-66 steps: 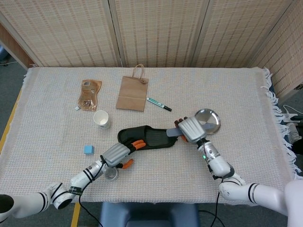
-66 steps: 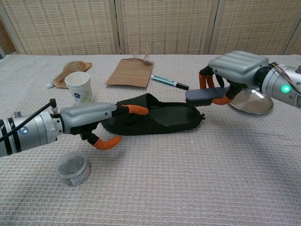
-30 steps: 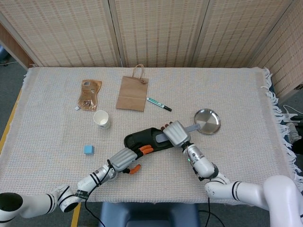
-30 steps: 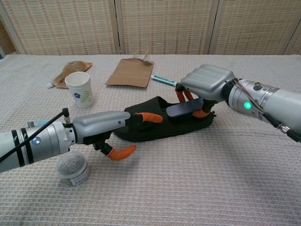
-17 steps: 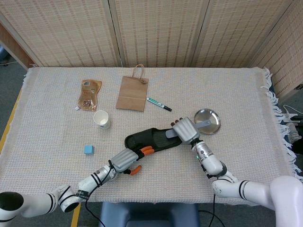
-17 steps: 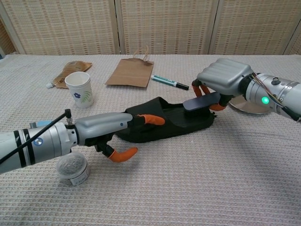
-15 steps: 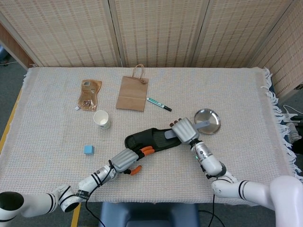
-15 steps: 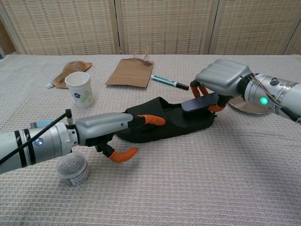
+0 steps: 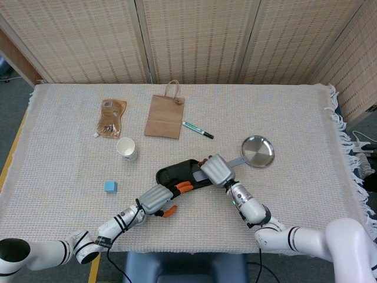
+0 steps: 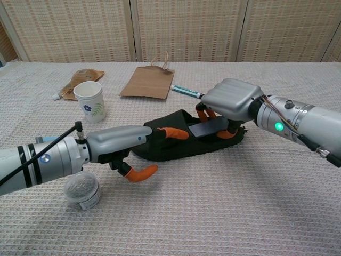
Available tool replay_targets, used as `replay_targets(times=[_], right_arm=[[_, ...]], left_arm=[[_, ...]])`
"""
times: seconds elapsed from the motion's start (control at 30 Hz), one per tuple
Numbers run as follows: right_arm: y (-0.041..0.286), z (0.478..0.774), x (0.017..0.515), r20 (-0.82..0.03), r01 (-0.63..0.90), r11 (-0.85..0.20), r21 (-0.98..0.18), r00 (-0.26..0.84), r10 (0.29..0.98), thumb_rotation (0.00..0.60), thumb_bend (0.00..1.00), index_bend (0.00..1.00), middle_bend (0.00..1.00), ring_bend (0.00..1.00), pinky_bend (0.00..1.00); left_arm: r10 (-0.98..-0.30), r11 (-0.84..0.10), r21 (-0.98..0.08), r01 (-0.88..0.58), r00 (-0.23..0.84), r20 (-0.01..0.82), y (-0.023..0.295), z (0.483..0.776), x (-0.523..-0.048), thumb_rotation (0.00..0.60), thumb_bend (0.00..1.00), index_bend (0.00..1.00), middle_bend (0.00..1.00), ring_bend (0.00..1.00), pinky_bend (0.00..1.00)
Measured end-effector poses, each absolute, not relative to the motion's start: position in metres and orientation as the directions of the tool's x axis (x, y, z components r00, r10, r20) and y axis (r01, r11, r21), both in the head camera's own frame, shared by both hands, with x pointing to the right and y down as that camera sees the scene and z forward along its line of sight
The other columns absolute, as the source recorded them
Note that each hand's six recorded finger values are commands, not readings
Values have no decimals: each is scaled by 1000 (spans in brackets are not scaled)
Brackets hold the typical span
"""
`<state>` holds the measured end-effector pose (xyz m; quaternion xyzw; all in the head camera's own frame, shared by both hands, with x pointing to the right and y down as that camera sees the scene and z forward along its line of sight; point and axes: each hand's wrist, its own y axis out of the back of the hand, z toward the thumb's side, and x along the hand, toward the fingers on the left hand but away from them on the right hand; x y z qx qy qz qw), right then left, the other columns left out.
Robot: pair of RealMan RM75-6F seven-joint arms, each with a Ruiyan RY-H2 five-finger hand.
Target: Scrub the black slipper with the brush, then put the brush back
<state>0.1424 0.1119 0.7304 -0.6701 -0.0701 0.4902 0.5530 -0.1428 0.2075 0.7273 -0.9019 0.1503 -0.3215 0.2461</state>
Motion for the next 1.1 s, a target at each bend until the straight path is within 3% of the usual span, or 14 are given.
replay_targets(times=[0.33,0.73,1.1], right_arm=[[99,725,170,-574,-481,-352,-803,465,674,600,549,910,737,641,890],[116,731,142,-598,-430,-419,-800,503,624,600,549,909,737,641,890],[105,728,162,-593,-472,-380,-795,474,651,600,549,909,737,641,890]], left_arm=[[-423,-834,-542,-103,750,508,209,728,-140,600,580,0,0,0,42],[-428,-832,-544,-110,752,502,209,727,-139,600,581,0,0,0,42],[-425,-828,-552,-100,754,500,211,726,-137,600,582,0,0,0,41]])
